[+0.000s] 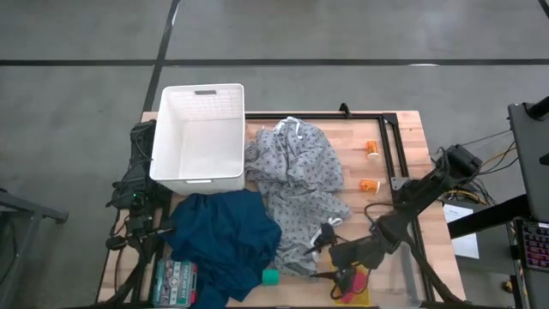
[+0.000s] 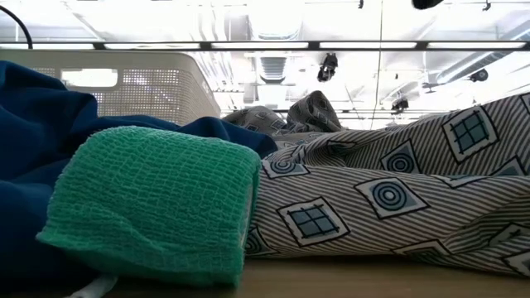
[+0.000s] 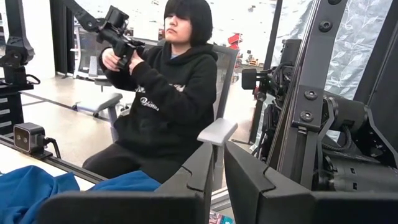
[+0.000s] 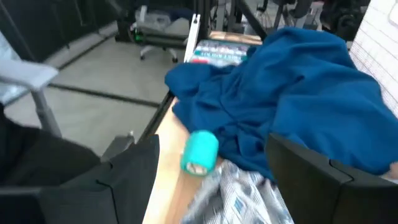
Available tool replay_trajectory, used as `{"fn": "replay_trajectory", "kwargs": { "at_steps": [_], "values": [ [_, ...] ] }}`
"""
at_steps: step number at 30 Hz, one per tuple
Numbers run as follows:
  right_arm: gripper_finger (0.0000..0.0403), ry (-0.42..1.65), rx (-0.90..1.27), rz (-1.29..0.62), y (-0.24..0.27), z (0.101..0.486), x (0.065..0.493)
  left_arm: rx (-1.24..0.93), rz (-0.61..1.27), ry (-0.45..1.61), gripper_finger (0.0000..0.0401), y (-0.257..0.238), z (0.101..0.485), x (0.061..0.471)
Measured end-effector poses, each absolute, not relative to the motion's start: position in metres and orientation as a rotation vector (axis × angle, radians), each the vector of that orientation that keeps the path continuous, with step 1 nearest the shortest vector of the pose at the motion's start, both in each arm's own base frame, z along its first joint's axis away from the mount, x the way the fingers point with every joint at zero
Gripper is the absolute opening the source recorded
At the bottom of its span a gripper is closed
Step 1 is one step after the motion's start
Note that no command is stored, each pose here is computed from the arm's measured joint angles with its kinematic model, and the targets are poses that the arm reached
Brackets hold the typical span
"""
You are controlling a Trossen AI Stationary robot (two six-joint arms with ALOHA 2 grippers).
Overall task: Pick & Place Medicine items
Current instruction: Put the green bandage into the yellow bin
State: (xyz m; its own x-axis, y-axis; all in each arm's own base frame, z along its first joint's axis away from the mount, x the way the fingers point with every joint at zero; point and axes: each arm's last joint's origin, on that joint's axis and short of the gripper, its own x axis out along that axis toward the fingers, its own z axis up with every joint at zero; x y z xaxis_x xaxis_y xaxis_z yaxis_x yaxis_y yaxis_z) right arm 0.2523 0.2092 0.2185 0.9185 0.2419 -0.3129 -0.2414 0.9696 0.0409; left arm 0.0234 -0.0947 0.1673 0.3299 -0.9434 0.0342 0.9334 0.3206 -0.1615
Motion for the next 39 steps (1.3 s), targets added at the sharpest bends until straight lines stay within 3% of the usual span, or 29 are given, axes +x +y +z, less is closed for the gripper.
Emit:
{"fn": "replay_trajectory", "kwargs": {
  "at_steps": [13,23,39],
  "values": [
    [0.0288,0.318,-0.017,0.175,0.252,0.197,0.325,-0.162,-1.234,0.071,0.0047,-0.095,0.167,0.023],
    [0.0288,0.468,-0.066,0.119,0.275,0.174,0.362,-0.162,-1.234,0.071,0.0047,-0.095,0.167,0.023],
    [0.0288,0.601,0.032,0.157,0.265,0.154,0.369,-0.162,-1.234,0.071,0.0047,-0.095,0.167,0.023]
  ]
}}
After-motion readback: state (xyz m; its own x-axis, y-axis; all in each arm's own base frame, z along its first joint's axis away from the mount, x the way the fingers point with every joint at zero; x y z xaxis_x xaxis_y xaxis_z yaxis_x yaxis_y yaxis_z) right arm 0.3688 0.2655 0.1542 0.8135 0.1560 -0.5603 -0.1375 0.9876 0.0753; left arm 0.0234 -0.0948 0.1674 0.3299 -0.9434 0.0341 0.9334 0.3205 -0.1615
